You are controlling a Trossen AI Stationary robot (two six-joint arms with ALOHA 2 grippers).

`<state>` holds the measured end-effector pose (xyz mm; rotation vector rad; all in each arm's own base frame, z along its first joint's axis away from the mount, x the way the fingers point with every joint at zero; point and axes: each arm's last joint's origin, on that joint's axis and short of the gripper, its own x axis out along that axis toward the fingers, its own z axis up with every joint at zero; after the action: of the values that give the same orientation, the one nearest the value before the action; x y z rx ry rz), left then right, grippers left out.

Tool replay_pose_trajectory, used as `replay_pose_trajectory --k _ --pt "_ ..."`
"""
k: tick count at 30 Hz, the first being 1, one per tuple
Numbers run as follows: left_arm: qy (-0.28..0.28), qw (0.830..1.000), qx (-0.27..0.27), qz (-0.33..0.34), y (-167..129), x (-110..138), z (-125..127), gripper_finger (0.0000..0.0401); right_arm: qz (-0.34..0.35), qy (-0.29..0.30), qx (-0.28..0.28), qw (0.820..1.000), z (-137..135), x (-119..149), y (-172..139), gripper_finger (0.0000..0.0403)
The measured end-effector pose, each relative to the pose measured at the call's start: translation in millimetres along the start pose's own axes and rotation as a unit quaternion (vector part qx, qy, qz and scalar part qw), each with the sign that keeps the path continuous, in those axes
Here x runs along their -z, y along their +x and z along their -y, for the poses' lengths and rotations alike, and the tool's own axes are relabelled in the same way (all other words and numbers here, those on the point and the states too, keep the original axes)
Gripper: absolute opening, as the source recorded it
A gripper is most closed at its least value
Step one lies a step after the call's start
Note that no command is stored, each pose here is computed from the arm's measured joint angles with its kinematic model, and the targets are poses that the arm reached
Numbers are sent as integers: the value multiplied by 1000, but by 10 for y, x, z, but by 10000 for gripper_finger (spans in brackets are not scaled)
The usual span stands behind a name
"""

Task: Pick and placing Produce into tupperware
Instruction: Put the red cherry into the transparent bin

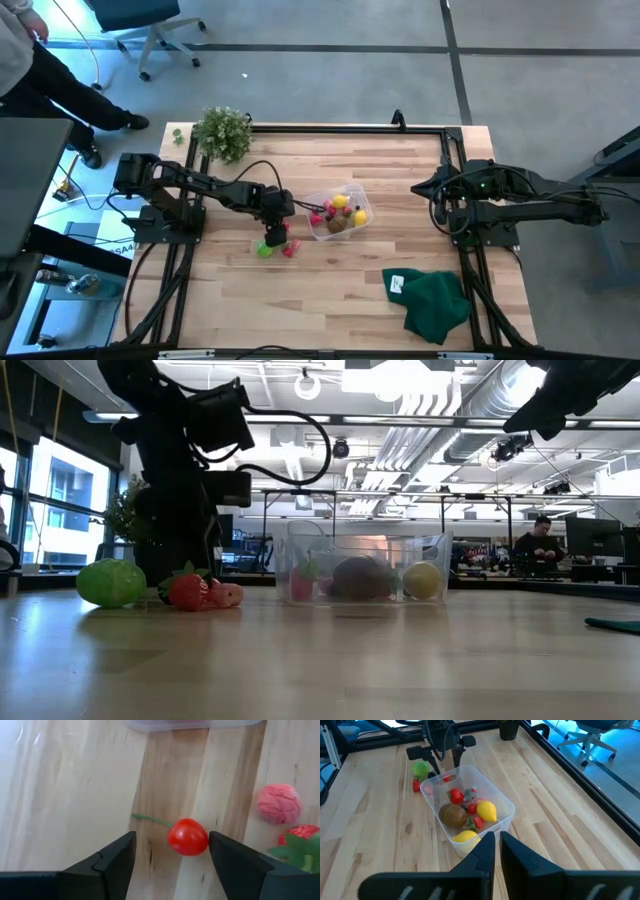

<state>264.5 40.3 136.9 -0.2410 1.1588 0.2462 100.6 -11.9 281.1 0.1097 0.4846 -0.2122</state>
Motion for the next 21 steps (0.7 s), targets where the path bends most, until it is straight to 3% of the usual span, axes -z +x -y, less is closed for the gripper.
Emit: replay_pose_trajectory --k 21 --pt "-1 1000 -4 0 15 -1 -2 225 0 0 0 1000 0 0 0 19"
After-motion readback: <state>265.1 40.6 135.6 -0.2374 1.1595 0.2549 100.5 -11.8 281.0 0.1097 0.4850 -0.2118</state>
